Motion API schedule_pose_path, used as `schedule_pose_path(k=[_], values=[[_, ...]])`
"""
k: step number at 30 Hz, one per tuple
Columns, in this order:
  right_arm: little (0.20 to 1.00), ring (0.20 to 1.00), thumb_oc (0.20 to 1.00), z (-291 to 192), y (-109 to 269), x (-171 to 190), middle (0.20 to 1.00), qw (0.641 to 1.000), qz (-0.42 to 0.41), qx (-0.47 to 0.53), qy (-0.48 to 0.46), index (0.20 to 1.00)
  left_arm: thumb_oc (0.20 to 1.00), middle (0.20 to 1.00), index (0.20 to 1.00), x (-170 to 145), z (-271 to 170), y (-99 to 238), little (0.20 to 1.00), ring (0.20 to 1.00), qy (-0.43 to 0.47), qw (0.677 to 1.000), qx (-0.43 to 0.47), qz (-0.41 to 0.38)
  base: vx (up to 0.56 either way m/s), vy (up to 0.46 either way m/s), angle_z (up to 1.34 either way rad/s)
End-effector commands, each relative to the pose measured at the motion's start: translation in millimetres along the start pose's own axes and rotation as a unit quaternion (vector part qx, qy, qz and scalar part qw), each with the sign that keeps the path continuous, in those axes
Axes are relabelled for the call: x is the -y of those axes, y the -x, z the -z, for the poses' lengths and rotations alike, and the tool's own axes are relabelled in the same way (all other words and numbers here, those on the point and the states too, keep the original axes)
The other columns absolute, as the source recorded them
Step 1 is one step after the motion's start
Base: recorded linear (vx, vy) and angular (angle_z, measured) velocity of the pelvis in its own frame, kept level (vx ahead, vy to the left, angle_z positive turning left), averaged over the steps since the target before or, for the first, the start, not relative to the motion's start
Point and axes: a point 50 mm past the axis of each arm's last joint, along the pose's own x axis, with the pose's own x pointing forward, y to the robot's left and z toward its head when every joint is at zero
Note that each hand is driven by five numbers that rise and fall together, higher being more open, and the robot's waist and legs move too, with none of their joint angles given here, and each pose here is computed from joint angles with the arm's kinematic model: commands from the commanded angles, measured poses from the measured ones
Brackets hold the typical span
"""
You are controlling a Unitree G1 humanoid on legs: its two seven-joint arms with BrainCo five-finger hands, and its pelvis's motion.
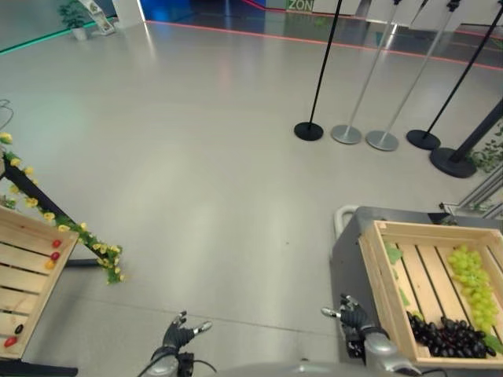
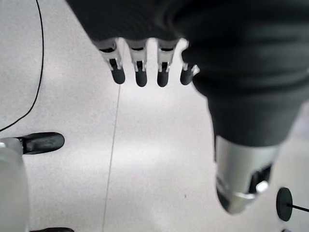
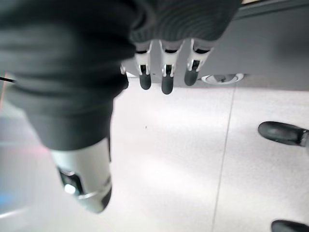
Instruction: Pick up the fruits from the basket on one side to the basket on the other side
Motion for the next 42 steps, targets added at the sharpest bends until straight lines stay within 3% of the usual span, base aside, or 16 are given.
schedule_pose_path(k=[1, 8, 9, 10, 14, 21, 31, 42], values=[[1.000, 1.000, 1.000, -17.6, -5.3, -5.3, 1.000, 0.999, -0.015, 0.029, 0.010, 1.000, 1.000, 1.000, 1.000, 3.6, -12.8, -5.3, 1.000, 1.000, -0.034, 0.999, 0.010, 0.007, 0.00, 0.000, 0.00], [1.000, 1.000, 1.000, -44.3, -7.0, -3.0, 1.000, 0.996, -0.017, 0.085, 0.020, 1.000, 1.000, 1.000, 1.000, 6.1, -14.0, -5.3, 1.000, 1.000, -0.021, 1.000, 0.013, 0.005, 0.00, 0.000, 0.00], [1.000, 1.000, 1.000, -81.7, -2.8, -1.1, 1.000, 0.985, -0.023, 0.168, 0.026, 1.000, 1.000, 1.000, 1.000, 5.4, -36.8, -7.1, 1.000, 1.000, 0.006, 0.998, 0.069, 0.003, 0.00, 0.000, 0.00], [1.000, 1.000, 1.000, -81.4, -2.6, -1.0, 1.000, 0.985, -0.023, 0.168, 0.026, 1.000, 1.000, 1.000, 1.000, 5.5, -36.5, -7.0, 1.000, 1.000, 0.006, 0.998, 0.068, 0.003, 0.00, 0.000, 0.00], [1.000, 1.000, 1.000, -131.3, 13.8, 31.9, 1.000, 0.958, 0.028, 0.283, 0.025, 1.000, 1.000, 1.000, 1.000, -4.3, -91.6, 1.1, 1.000, 1.000, 0.046, 0.977, 0.207, 0.008, -0.01, 0.018, 0.01], [1.000, 1.000, 1.000, -179.4, 43.9, 85.1, 1.000, 0.913, 0.129, 0.384, 0.036, 1.000, 1.000, 1.000, 1.000, -38.7, -188.4, 50.2, 1.000, 1.000, -0.028, 0.903, 0.429, 0.011, -0.04, 0.054, -0.05], [1.000, 1.000, 1.000, -209.6, 51.4, 100.2, 1.000, 0.892, 0.168, 0.419, 0.018, 1.000, 1.000, 1.000, 1.000, -42.6, -232.4, 86.1, 1.000, 1.000, -0.075, 0.846, 0.528, 0.010, 0.05, -0.004, -0.53], [1.000, 1.000, 1.000, -187.3, 62.2, 149.1, 1.000, 0.886, 0.271, 0.362, 0.106, 1.000, 1.000, 1.000, 1.000, -31.2, -260.1, 118.8, 1.000, 1.000, -0.132, 0.790, 0.598, 0.037, 0.19, -0.180, 0.06]])
